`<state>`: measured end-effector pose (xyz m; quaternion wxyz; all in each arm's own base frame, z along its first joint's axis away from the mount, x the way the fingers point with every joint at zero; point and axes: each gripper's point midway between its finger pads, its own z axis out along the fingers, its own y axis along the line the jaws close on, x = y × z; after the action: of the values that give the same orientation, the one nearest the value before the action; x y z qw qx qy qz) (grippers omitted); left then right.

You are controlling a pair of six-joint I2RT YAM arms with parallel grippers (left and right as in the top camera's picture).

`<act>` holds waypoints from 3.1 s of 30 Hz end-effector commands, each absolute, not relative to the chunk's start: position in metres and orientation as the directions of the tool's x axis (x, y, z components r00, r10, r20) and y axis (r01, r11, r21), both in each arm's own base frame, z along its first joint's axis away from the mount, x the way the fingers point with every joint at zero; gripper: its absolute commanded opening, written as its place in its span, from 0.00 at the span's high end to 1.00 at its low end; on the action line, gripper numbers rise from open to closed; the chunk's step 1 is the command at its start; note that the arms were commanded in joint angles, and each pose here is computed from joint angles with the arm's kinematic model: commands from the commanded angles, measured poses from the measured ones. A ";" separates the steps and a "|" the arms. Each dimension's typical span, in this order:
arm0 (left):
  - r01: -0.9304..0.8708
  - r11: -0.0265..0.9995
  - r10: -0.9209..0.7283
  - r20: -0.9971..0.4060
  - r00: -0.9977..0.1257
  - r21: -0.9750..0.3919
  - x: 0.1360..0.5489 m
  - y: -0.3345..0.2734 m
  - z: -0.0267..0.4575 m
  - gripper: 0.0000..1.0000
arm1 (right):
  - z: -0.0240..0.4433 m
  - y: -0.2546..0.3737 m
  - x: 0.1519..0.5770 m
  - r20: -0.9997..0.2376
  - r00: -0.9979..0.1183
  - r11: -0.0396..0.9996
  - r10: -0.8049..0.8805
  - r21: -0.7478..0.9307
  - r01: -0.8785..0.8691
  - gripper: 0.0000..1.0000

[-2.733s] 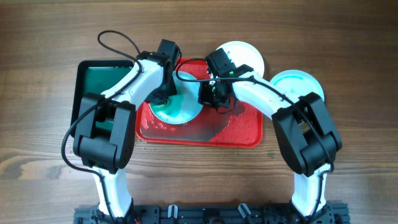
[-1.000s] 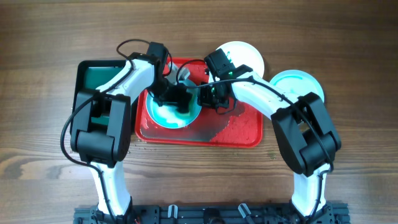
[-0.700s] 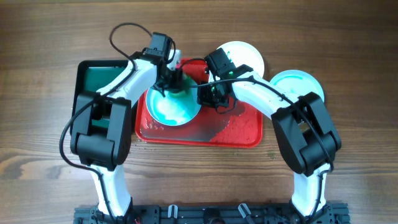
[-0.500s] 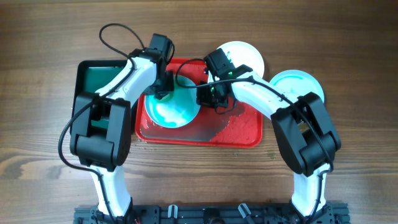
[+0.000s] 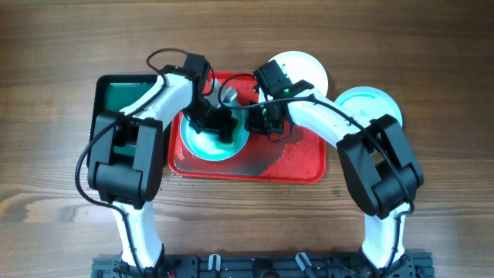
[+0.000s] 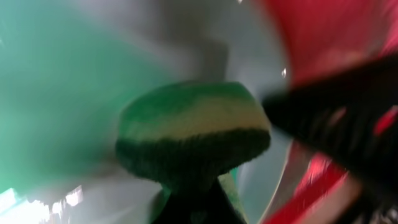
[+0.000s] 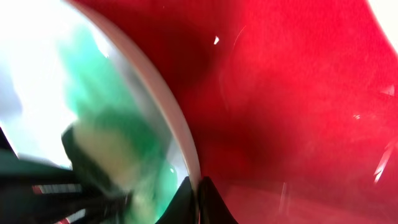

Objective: Clean dirty plates on tray and stack at the side
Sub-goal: 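Scrub the plate with the sponge while the right gripper holds its rim, then lift the plate with the right gripper and set it on the cleaned plate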

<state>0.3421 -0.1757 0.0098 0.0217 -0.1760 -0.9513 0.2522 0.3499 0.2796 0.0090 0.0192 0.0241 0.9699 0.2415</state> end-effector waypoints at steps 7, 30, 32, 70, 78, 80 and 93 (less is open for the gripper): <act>-0.176 0.978 -0.138 -0.287 -0.948 0.110 0.428 -0.075 -0.011 0.96 | 0.010 0.283 0.354 -0.027 -0.998 0.876 0.049 0.482 0.030 0.96; 0.185 0.861 0.215 0.009 -0.977 -0.474 0.346 -0.189 -0.001 0.96 | 0.010 0.284 0.354 -0.029 -0.998 0.873 0.047 0.486 0.027 0.96; 0.230 0.850 0.210 -0.095 -0.973 -0.475 0.370 -0.194 0.001 0.95 | 0.010 0.284 0.354 -0.029 -0.998 0.873 0.047 0.486 0.027 0.96; -0.418 0.907 -0.393 -0.278 -0.877 0.038 0.388 0.031 0.178 0.96 | 0.187 0.259 0.358 -0.695 -0.602 0.888 -0.392 -0.458 -0.050 0.96; -0.418 0.907 -0.393 -0.278 -0.877 0.038 0.388 0.031 0.178 0.96 | 0.266 0.261 0.326 -0.777 -0.337 0.748 -0.532 -0.617 0.243 0.96; -0.418 0.907 -0.393 -0.278 -0.877 0.038 0.388 0.031 0.178 0.96 | 0.279 0.262 0.318 -0.771 -0.295 0.714 -0.564 -0.635 0.295 0.96; -0.418 0.907 -0.393 -0.278 -0.877 0.038 0.388 0.031 0.178 0.96 | 0.276 0.270 0.316 -0.736 -0.311 0.697 -0.602 -0.674 0.244 0.96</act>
<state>0.3860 0.0307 0.1774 -0.1314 0.1981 -0.9697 -0.0557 0.3190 0.2737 0.2577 0.5620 -0.1385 0.7237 -0.3757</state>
